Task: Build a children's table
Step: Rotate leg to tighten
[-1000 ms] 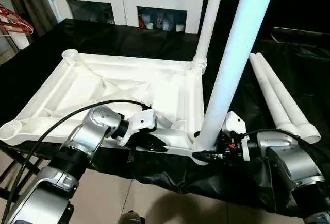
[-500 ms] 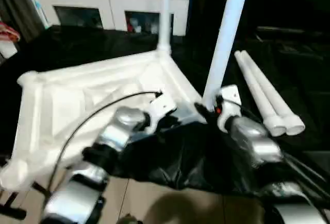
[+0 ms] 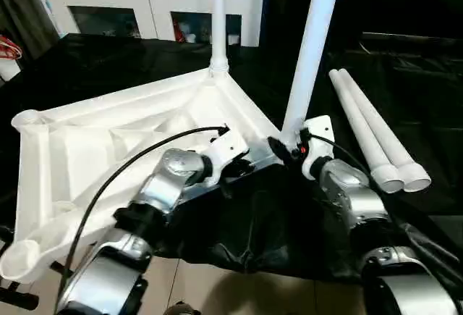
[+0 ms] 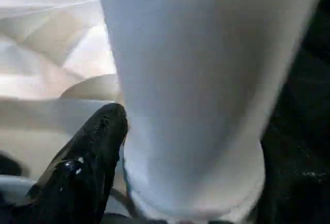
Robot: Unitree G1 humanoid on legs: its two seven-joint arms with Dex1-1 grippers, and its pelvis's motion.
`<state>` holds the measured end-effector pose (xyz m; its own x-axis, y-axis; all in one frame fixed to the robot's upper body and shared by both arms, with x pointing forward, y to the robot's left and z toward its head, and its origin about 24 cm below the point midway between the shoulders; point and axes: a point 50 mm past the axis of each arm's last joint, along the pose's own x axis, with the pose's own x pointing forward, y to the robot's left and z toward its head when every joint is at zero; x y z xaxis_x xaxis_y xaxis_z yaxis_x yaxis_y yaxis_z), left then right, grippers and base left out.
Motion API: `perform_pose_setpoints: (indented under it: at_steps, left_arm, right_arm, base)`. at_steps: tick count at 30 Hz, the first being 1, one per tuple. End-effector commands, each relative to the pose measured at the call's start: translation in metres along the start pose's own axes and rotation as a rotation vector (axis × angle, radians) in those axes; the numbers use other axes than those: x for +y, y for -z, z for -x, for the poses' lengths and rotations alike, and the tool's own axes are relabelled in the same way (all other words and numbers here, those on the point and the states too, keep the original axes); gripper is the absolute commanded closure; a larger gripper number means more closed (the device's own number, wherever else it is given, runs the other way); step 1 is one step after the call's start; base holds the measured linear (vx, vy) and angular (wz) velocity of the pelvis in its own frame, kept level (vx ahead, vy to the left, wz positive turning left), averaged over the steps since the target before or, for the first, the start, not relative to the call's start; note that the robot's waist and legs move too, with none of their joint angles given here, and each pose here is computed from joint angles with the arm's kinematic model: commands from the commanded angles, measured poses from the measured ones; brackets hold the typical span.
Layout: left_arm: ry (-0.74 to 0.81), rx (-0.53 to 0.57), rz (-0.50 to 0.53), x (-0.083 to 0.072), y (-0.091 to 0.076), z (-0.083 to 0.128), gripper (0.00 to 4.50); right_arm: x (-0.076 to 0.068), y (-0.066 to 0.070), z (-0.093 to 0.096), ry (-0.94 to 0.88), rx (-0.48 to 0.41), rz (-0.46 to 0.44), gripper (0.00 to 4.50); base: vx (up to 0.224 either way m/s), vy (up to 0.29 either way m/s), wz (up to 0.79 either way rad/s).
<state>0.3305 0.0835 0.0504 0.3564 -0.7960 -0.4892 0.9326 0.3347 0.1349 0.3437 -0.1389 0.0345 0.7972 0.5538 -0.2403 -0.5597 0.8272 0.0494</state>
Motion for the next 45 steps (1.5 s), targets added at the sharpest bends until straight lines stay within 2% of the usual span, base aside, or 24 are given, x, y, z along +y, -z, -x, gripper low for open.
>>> perform_pose_setpoints:
  at_steps: [1,7,10,11,13,15,18,20,30,36,39,41,45]
  left_arm:
    - [0.146,-0.072,-0.098,-0.015,-0.019,-0.008,4.50]
    - [0.198,-0.061,-0.109,-0.012,-0.014,0.003,4.50]
    - [0.226,-0.047,-0.119,-0.009,-0.011,0.011,4.50]
    - [0.249,-0.039,-0.124,-0.006,-0.009,0.017,4.50]
    - [0.257,-0.036,-0.126,-0.006,-0.008,0.019,4.50]
    - [0.284,-0.033,-0.130,-0.003,-0.007,0.026,4.50]
    - [0.320,-0.026,-0.132,-0.001,-0.004,0.035,4.50]
    - [0.325,-0.020,-0.133,0.000,-0.003,0.038,4.50]
    - [0.321,-0.007,-0.132,0.002,0.001,0.042,4.50]
    - [0.211,-0.038,-0.087,0.005,-0.003,0.034,4.50]
    - [0.129,-0.035,-0.065,0.005,-0.006,0.023,4.50]
    - [0.074,-0.052,-0.029,0.002,-0.011,0.009,4.50]
    - [0.024,-0.064,-0.014,-0.005,-0.020,-0.011,4.50]
  right_arm:
    - [0.027,0.007,-0.005,-0.217,0.036,0.054,0.92]
    - [0.023,0.006,0.008,-0.344,0.047,0.099,0.92]
    - [0.025,0.007,0.018,-0.467,0.070,0.130,0.92]
    - [0.028,0.007,0.027,-0.565,0.090,0.145,0.92]
    - [0.029,0.008,0.031,-0.599,0.098,0.149,0.92]
    - [0.033,0.008,0.041,-0.699,0.118,0.160,1.27]
    - [0.041,0.011,0.054,-0.818,0.149,0.183,1.34]
    - [0.042,0.012,0.057,-0.838,0.159,0.192,1.66]
    - [0.046,0.013,0.062,-0.874,0.184,0.190,1.76]
    - [0.046,0.015,0.047,-0.690,0.132,0.123,1.77]
    - [0.039,0.018,0.030,-0.462,0.106,0.074,1.77]
    - [0.035,0.022,0.015,-0.268,0.094,-0.002,1.77]
    - [0.037,0.027,-0.001,-0.058,0.098,-0.111,1.77]
  base:
    - [0.000,0.000,0.00]
    - [0.000,0.000,0.00]
    - [0.000,0.000,0.00]
    - [0.000,0.000,0.00]
    - [0.000,0.000,0.00]
    - [0.000,0.000,0.00]
    - [0.000,0.000,0.00]
    - [0.000,0.000,0.00]
    - [0.000,0.000,0.00]
    - [0.000,0.000,0.00]
    - [0.000,0.000,0.00]
    - [0.000,0.000,0.00]
    - [0.000,0.000,0.00]
